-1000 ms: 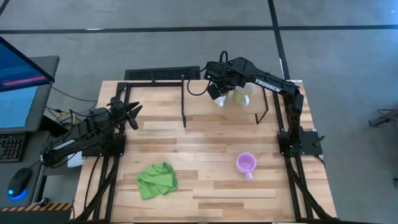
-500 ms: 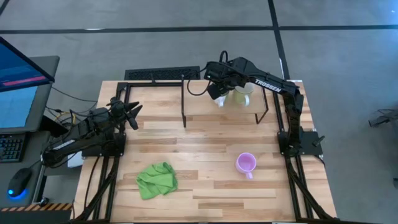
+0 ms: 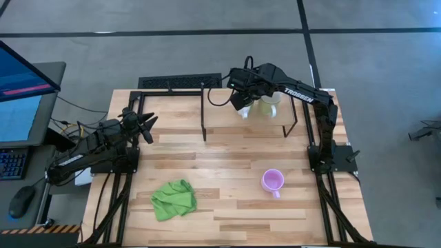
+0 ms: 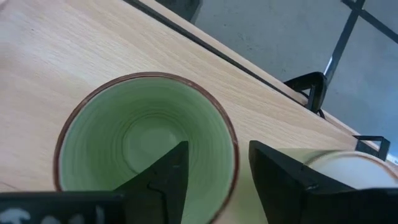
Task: Stack small to large cups/mugs on shelf
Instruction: Put the pink mug on the shelf
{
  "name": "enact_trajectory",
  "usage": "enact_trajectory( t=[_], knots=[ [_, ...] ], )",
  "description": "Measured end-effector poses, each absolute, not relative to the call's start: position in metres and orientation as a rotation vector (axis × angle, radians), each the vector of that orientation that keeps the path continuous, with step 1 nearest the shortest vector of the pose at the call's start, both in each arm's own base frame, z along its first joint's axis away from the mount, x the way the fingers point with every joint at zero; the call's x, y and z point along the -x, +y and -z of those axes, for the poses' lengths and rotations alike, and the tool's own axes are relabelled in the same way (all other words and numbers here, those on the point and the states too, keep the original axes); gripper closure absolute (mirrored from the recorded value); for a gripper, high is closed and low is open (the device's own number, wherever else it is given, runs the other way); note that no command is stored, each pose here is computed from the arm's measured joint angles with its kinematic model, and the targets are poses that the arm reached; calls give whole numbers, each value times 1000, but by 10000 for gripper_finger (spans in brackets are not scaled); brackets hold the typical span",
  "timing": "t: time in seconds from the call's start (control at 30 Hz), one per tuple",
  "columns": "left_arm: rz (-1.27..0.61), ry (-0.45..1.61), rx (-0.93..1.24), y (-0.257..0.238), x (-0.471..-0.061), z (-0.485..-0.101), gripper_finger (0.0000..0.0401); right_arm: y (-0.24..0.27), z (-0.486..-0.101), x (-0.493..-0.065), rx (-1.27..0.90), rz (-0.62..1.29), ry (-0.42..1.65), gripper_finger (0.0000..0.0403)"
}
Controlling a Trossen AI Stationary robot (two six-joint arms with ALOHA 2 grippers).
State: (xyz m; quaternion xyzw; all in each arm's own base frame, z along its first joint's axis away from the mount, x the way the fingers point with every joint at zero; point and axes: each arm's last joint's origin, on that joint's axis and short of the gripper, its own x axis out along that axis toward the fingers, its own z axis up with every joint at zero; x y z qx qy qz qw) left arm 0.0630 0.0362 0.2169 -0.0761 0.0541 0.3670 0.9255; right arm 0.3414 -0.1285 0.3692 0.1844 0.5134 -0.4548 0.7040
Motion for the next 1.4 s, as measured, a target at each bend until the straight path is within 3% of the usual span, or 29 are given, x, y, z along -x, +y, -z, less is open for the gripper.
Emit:
enact_trajectory(
  t=[0.4, 0.83, 1.13, 1.4],
  knots=[
    [-753, 111, 156, 36, -63, -217, 291, -107, -426, -320, -404, 970, 930, 216],
    [-753, 113, 157, 36, -63, -217, 291, -28, -484, -270, -292, 693, 773, 218],
    [-753, 113, 157, 36, -63, -217, 291, 32, -491, -259, -208, 469, 768, 222],
    [-753, 113, 158, 36, -63, -217, 291, 65, -476, -265, -4, 314, 858, 223]
  ],
)
